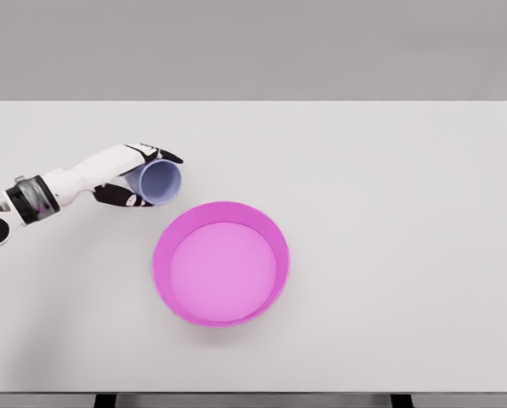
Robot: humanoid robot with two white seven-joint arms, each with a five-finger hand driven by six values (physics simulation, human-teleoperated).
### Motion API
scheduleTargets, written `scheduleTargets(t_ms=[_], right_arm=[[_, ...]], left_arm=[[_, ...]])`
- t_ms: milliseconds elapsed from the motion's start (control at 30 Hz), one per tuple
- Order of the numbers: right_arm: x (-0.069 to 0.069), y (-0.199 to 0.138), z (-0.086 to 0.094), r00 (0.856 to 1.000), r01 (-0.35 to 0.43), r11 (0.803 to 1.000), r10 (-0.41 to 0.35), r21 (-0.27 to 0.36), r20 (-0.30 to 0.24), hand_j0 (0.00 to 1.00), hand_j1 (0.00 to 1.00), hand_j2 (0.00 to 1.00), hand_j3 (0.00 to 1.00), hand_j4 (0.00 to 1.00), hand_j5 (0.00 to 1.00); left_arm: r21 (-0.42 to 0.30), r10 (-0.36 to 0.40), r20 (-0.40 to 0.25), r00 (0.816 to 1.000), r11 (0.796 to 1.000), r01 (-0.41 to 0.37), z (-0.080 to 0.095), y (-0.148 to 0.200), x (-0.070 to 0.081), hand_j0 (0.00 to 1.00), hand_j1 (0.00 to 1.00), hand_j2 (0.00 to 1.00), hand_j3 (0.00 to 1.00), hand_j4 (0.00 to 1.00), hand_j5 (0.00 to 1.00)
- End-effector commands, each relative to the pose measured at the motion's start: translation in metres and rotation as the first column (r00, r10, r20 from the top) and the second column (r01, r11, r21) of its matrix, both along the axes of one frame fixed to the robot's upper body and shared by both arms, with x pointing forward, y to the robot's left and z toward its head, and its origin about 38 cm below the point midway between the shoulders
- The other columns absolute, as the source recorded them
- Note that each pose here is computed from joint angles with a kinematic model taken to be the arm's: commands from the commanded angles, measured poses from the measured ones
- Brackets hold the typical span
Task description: Flip the cup with left arm and place it on the plate
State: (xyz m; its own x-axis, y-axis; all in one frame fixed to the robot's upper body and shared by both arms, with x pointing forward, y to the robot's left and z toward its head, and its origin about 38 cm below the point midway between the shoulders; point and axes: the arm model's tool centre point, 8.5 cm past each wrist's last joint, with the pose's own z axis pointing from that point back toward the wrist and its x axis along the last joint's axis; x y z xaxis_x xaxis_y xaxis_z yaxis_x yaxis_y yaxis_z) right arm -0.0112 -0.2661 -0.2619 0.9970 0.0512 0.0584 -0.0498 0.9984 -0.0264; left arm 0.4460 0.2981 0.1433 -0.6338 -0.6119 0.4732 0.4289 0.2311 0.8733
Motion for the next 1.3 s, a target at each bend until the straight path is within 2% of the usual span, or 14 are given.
scheduleTargets(t_ms=[0,267,333,400,467,667,767,933,1100,1267], right_arm=[[0.000,0.000,0.000,1.000,0.000,1.000,0.000,0.000,0.000,1.00,1.00,1.00,1.00,1.00,1.00],[0.000,0.000,0.000,1.000,0.000,1.000,0.000,-0.001,0.000,1.00,1.00,1.00,1.00,1.00,1.00],[0.000,0.000,0.000,1.000,0.000,1.000,0.000,0.000,0.000,1.00,1.00,1.00,1.00,1.00,1.00],[0.000,0.000,0.000,1.000,0.000,1.000,0.000,0.000,0.000,1.00,1.00,1.00,1.00,1.00,1.00],[0.000,0.000,0.000,1.000,0.000,1.000,0.000,0.000,0.000,1.00,1.00,1.00,1.00,1.00,1.00],[0.000,0.000,0.000,1.000,0.000,1.000,0.000,0.000,0.000,1.00,1.00,1.00,1.00,1.00,1.00],[0.000,0.000,0.000,1.000,0.000,1.000,0.000,0.000,0.000,1.00,1.00,1.00,1.00,1.00,1.00],[0.000,0.000,0.000,1.000,0.000,1.000,0.000,0.000,0.000,1.00,1.00,1.00,1.00,1.00,1.00],[0.000,0.000,0.000,1.000,0.000,1.000,0.000,0.000,0.000,1.00,1.00,1.00,1.00,1.00,1.00],[0.000,0.000,0.000,1.000,0.000,1.000,0.000,0.000,-0.001,1.00,1.00,1.00,1.00,1.00,1.00]], left_arm=[[-0.013,0.001,-0.002,1.000,1.000,-0.002,0.003,0.002,-0.001,0.80,0.80,0.80,0.80,0.80,0.80],[-0.045,0.002,0.013,1.000,0.999,-0.001,0.020,0.012,-0.004,0.80,0.80,0.80,0.80,0.80,0.80],[-0.041,-0.016,0.033,0.999,0.999,0.017,0.030,0.012,-0.008,0.80,0.80,0.80,0.80,0.80,0.80],[-0.070,-0.040,0.046,0.998,0.997,0.043,0.041,0.008,-0.013,0.80,0.80,0.80,0.80,0.80,0.80],[-0.096,-0.062,0.030,0.998,0.993,0.065,0.038,0.001,-0.018,0.80,0.80,0.80,0.80,0.80,0.80],[-0.113,-0.105,-0.007,0.994,0.988,0.103,0.027,-0.013,-0.026,0.80,0.80,0.80,0.80,0.80,0.80],[-0.077,-0.129,-0.047,0.991,0.989,0.125,0.016,-0.012,-0.035,0.80,0.80,0.80,0.80,0.80,0.80],[-0.094,-0.172,-0.062,0.983,0.982,0.165,0.012,-0.025,-0.045,0.80,0.80,0.80,0.80,0.80,0.80],[-0.114,-0.192,-0.077,0.978,0.977,0.183,0.019,-0.022,-0.053,0.80,0.80,0.80,0.80,0.80,0.80],[-0.150,-0.224,-0.053,0.973,0.965,0.214,0.034,-0.031,-0.056,0.80,0.80,0.80,0.80,0.80,0.80]])
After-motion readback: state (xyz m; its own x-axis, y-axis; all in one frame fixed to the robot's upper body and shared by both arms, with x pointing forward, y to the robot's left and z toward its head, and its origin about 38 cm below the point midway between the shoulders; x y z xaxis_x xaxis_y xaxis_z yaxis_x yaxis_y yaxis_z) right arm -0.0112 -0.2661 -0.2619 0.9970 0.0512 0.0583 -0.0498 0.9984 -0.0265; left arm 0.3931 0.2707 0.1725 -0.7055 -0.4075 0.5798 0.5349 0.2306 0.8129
